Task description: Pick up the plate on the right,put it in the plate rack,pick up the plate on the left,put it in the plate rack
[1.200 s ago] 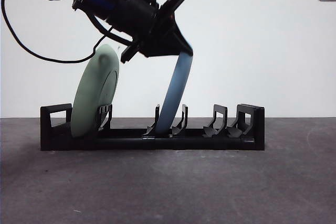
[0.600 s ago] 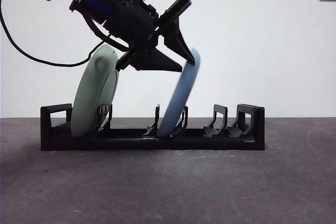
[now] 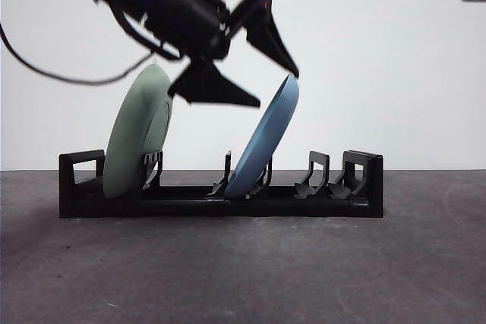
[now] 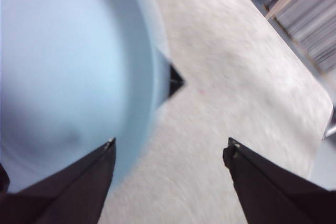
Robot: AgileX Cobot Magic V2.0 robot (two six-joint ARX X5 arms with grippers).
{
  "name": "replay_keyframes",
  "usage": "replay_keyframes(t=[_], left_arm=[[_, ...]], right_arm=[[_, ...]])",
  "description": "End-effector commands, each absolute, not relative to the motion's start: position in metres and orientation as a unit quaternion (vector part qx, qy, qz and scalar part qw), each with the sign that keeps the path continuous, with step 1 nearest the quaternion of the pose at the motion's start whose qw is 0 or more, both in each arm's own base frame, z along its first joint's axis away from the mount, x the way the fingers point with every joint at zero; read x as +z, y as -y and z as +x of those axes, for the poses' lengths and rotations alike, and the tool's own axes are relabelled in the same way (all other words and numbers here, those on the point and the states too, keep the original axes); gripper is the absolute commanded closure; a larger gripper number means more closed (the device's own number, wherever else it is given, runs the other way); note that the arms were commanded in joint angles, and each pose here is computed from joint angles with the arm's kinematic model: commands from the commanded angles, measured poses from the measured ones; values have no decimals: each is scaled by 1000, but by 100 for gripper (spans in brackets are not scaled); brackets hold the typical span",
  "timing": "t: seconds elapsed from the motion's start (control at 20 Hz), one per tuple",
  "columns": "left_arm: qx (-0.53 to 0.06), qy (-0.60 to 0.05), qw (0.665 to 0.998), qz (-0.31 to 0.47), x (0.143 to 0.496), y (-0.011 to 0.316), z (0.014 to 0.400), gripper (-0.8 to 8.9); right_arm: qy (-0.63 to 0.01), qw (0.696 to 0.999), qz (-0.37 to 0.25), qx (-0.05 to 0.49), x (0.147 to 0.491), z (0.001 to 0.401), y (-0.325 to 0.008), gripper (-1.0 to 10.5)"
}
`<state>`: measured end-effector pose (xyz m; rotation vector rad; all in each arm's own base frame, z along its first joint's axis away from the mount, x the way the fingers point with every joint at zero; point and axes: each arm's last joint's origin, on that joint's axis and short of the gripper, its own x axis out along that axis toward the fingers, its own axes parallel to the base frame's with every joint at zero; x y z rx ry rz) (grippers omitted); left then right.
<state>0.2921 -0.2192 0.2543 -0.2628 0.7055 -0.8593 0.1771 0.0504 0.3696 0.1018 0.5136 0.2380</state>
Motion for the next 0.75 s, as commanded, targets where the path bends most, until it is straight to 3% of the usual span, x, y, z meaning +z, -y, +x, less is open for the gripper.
replay_keyframes(t=[0.05,0.4,0.5,0.55,0.65,0.75], left_arm=[[-419,-295,856,-64,276,215,276,459],[-332,-200,920,57,348,169,214,468],[-298,-167,937,74,370,148,191,474],[-284,-156,943,78,378,138,180,527],[-261,-152,949,92,387,119,160,832],[-236,-164,951,115,389,104,143,821]], right_arm=[[-268,951,33,148,367,177,-52,730],[-284,930,17,230,364,173,-56,730],[-281,929,5,240,364,173,-56,842],[-280,929,-2,242,364,173,-56,907],[-280,929,-6,243,364,173,-56,957],[-280,929,-6,243,364,173,-56,958]])
